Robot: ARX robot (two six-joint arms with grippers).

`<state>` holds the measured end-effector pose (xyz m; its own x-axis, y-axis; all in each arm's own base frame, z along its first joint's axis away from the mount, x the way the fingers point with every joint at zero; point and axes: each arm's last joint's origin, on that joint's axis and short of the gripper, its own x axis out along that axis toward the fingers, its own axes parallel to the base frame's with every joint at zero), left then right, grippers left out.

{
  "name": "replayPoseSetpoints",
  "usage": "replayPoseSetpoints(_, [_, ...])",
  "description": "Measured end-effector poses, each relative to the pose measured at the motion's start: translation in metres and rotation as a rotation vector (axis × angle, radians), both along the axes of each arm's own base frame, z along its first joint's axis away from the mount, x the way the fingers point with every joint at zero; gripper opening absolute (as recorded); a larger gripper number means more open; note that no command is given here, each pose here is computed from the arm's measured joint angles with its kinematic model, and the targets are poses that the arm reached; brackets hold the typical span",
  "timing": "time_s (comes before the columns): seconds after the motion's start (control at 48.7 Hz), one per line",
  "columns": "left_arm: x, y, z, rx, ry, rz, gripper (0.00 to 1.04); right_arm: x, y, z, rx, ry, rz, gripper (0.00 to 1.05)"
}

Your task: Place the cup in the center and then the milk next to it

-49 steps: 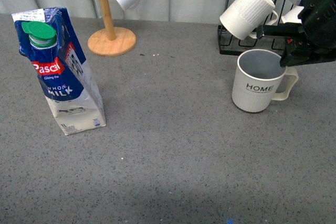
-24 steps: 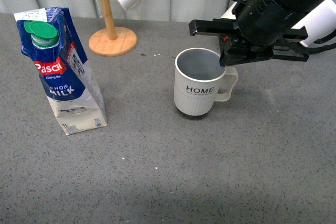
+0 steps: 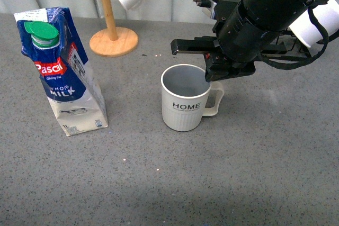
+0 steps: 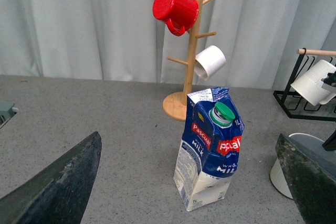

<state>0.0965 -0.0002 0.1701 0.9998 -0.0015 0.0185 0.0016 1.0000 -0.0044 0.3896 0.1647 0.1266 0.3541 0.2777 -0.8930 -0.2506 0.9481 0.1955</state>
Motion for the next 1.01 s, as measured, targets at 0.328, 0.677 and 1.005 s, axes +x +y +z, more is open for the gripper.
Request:
replayPoseSetpoints(0.328, [0.0, 0.0, 0.0, 0.0, 0.0, 0.0, 0.98, 0.008, -0.011, 0.027, 0.153, -0.164, -0.071, 0.61])
replayPoseSetpoints(0.677, [0.0, 0.0, 0.0, 0.0, 0.0, 0.0, 0.98, -0.033, -0.057, 0.049, -0.038, -0.895, -0.293, 0.73])
replayPoseSetpoints(1.005, [0.0, 0.0, 0.0, 0.0, 0.0, 0.0, 0.98, -0.119, -0.117, 0.052, -0.023, -1.159, -0.349, 0.16])
